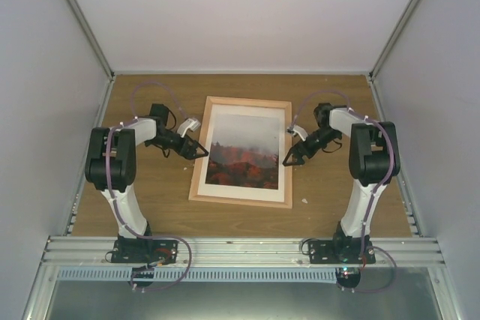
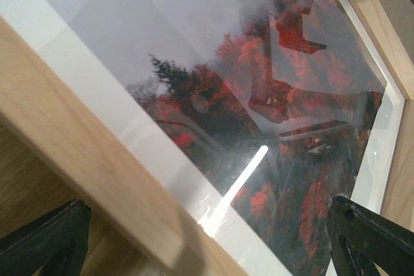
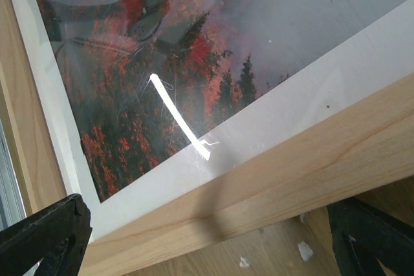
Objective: Put the photo into the frame
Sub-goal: Adjust the photo frame at the center of the board, then reset both arms
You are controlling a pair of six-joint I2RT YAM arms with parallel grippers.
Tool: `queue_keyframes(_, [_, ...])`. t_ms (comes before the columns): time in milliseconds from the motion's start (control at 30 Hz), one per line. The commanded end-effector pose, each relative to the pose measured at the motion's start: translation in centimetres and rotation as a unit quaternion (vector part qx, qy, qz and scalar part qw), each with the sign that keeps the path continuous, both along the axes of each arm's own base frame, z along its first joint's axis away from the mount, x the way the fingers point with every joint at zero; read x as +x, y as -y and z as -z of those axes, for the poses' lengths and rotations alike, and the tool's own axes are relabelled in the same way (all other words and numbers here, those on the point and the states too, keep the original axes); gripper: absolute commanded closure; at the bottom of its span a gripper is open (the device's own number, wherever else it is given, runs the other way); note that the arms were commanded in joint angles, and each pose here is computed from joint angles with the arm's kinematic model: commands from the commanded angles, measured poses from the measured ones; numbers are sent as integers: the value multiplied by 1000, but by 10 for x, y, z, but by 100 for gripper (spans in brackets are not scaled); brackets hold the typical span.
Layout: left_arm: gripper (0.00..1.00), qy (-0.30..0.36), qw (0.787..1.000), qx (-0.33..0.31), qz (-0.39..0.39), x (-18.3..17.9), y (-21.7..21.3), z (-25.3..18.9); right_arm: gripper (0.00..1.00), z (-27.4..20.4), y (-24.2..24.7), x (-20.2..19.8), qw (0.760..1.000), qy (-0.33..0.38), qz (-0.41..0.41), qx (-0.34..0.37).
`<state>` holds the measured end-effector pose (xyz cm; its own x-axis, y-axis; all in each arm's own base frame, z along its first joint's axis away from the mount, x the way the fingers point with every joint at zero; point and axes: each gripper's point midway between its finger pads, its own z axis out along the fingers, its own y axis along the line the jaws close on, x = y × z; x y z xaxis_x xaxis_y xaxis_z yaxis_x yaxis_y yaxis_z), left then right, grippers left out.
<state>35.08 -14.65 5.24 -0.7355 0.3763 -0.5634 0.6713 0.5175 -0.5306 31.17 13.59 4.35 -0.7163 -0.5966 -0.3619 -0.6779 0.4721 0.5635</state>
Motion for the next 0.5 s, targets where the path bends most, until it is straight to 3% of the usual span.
queue_keyframes(0, [1, 25, 1000, -10, -2, 0, -1, -15, 0, -3, -23, 4, 999, 17, -13, 24])
queue_keyframes(300, [1, 32, 999, -6, -5, -11, -3, -23, 0, -17, -24, 17, 999, 37, -3, 22])
queue_keyframes(467, [1, 72, 997, 17, -38, 15, -18, -68, 0, -73, -11, 44, 994, 105, 30, 25])
